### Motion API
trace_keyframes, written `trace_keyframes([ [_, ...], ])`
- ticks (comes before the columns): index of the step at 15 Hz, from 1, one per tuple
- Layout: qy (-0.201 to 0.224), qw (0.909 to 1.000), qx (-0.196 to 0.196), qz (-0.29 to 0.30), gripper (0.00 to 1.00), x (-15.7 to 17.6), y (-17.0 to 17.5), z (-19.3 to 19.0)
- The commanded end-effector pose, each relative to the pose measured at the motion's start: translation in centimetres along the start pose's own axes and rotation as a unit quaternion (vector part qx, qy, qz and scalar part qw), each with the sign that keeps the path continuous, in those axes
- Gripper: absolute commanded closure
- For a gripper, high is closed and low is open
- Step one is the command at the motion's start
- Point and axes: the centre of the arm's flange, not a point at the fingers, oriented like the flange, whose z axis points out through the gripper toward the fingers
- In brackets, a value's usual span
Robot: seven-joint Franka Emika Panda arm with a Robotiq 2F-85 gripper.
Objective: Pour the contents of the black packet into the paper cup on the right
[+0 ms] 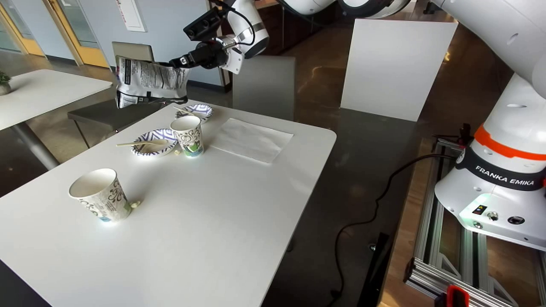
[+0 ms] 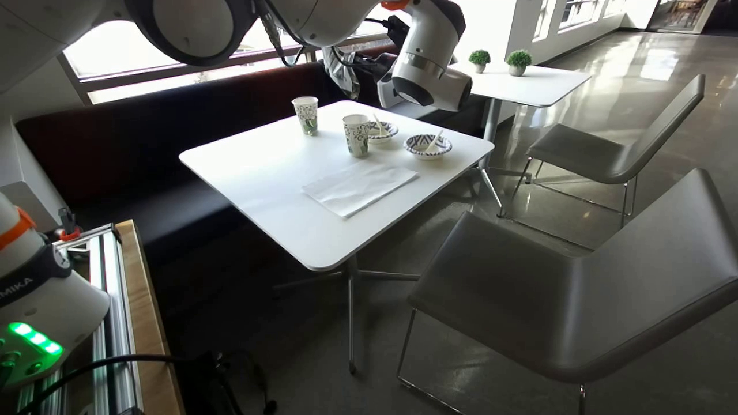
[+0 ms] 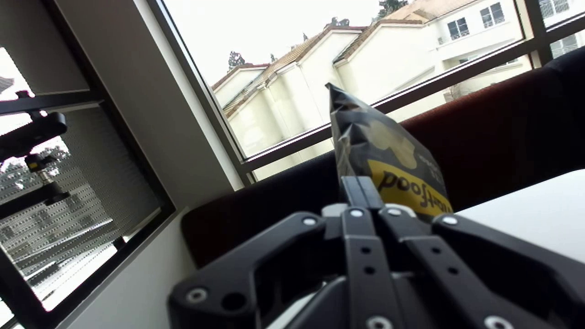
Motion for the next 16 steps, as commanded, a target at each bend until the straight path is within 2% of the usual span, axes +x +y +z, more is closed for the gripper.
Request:
trace_keyframes([
  [1, 0.000, 1.0000, 0.000, 0.000, 0.99, 0.0, 0.0, 0.0],
  [8, 0.000, 1.0000, 0.000, 0.000, 0.99, 0.0, 0.0, 0.0],
  [11, -0.042, 0.9978, -0.047, -0.021, 0.99, 0.3, 0.8, -0.8],
  [13, -0.068, 0.9926, -0.095, -0.034, 1.00, 0.5, 1.9, -1.4],
  [15, -0.080, 0.9898, -0.112, -0.034, 1.00, 0.9, 2.5, -2.0],
  [16, -0.076, 0.9911, -0.105, -0.029, 1.00, 1.2, 2.5, -2.4],
])
